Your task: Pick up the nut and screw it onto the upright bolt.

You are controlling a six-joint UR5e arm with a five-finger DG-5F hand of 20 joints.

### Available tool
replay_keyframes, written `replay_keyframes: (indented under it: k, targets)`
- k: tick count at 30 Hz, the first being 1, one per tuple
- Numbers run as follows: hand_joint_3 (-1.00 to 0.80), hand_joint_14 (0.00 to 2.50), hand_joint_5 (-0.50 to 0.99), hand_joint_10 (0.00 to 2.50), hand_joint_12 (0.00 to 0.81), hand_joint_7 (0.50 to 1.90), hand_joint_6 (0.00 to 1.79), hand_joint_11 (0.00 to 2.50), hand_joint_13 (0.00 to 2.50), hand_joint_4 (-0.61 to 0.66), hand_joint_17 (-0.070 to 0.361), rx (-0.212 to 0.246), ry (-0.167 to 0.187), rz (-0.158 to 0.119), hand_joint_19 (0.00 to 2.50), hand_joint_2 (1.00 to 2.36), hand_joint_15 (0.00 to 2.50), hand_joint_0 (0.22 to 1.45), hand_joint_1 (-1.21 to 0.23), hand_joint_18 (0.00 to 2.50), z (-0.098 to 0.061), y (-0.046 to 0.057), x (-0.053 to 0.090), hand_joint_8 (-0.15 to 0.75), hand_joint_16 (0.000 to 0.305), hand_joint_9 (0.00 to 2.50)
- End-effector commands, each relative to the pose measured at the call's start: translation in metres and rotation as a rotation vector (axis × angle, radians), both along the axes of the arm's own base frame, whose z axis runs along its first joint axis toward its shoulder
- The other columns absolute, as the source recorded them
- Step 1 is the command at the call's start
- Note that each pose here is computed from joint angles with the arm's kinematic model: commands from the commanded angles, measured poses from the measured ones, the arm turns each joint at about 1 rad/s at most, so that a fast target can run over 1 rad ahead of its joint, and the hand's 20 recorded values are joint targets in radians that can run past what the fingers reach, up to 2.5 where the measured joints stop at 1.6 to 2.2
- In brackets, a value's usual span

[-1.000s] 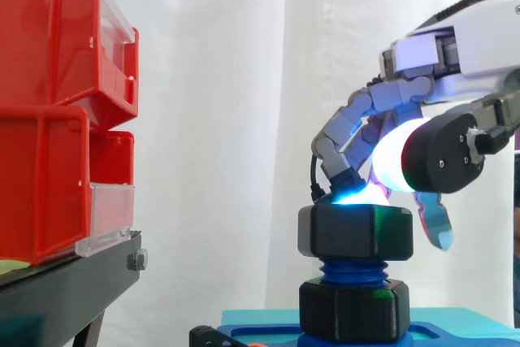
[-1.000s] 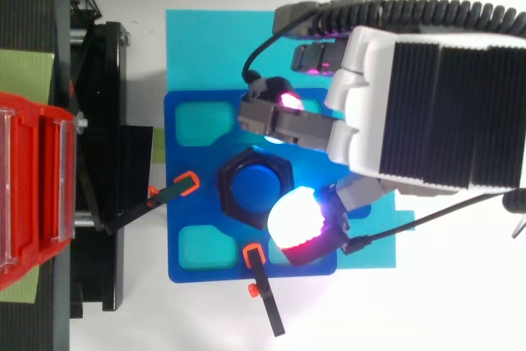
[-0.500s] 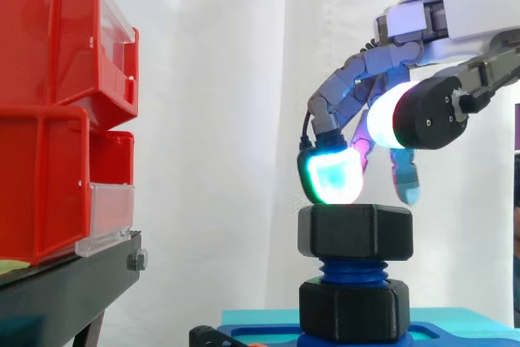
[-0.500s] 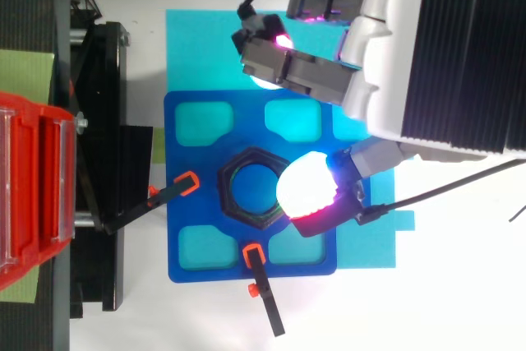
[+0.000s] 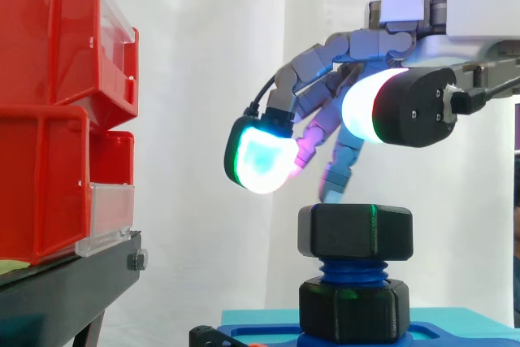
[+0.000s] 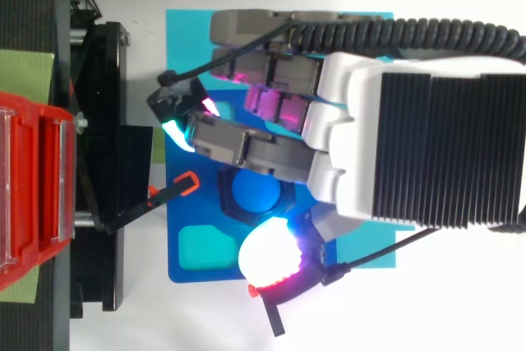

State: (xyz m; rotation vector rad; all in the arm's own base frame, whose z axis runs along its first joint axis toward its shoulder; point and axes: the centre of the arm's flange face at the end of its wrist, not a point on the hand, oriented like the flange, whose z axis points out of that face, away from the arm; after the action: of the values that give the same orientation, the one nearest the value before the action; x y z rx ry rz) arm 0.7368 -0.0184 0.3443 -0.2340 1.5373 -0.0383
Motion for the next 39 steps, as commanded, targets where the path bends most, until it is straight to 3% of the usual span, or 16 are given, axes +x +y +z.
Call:
replay_keyframes:
  k: [1, 7, 13, 21, 31, 39]
  targets:
    - [-0.50, 0.00, -0.11, 0.00, 0.230, 0.65, 0.50, 0.00, 0.65, 0.19, 0.072, 0.004, -0.010, 0.004, 0.08, 1.00, 0.00, 0.51, -0.13, 0.39, -0.002, 0.004, 0.001, 0.226, 0.032, 1.00]
    - [-0.50, 0.00, -0.14, 0.00, 0.303, 0.64, 0.50, 0.00, 0.33, 0.18, 0.079, 0.028, 0.006, 0.015, 0.00, 1.00, 0.00, 0.49, -0.08, 0.00, -0.007, 0.012, 0.001, 0.210, 0.035, 0.58]
    - [-0.50, 0.00, -0.14, 0.00, 0.334, 0.66, 0.50, 0.00, 0.00, 0.12, 0.092, 0.052, 0.029, 0.022, 0.00, 1.00, 0.00, 0.48, -0.01, 0.00, -0.011, 0.017, -0.002, 0.148, 0.041, 0.00]
    - [-0.50, 0.00, -0.10, 0.00, 0.333, 0.73, 0.50, 0.00, 0.00, 0.08, 0.097, 0.072, 0.055, 0.020, 0.00, 1.00, 0.00, 0.48, -0.01, 0.00, -0.026, 0.023, -0.007, 0.126, 0.043, 0.00]
    - [-0.50, 0.00, -0.07, 0.00, 0.339, 1.04, 0.50, 0.00, 0.08, 0.22, 0.094, 0.075, 0.088, 0.014, 0.00, 1.00, 0.00, 0.48, -0.03, 0.00, -0.029, 0.022, -0.010, 0.183, 0.042, 0.05]
    - [-0.50, 0.00, -0.05, 0.00, 0.332, 1.22, 0.50, 0.00, 0.20, 0.22, 0.090, 0.071, 0.101, 0.015, 0.00, 1.00, 0.00, 0.49, -0.07, 0.00, -0.030, 0.022, -0.011, 0.211, 0.040, 0.20]
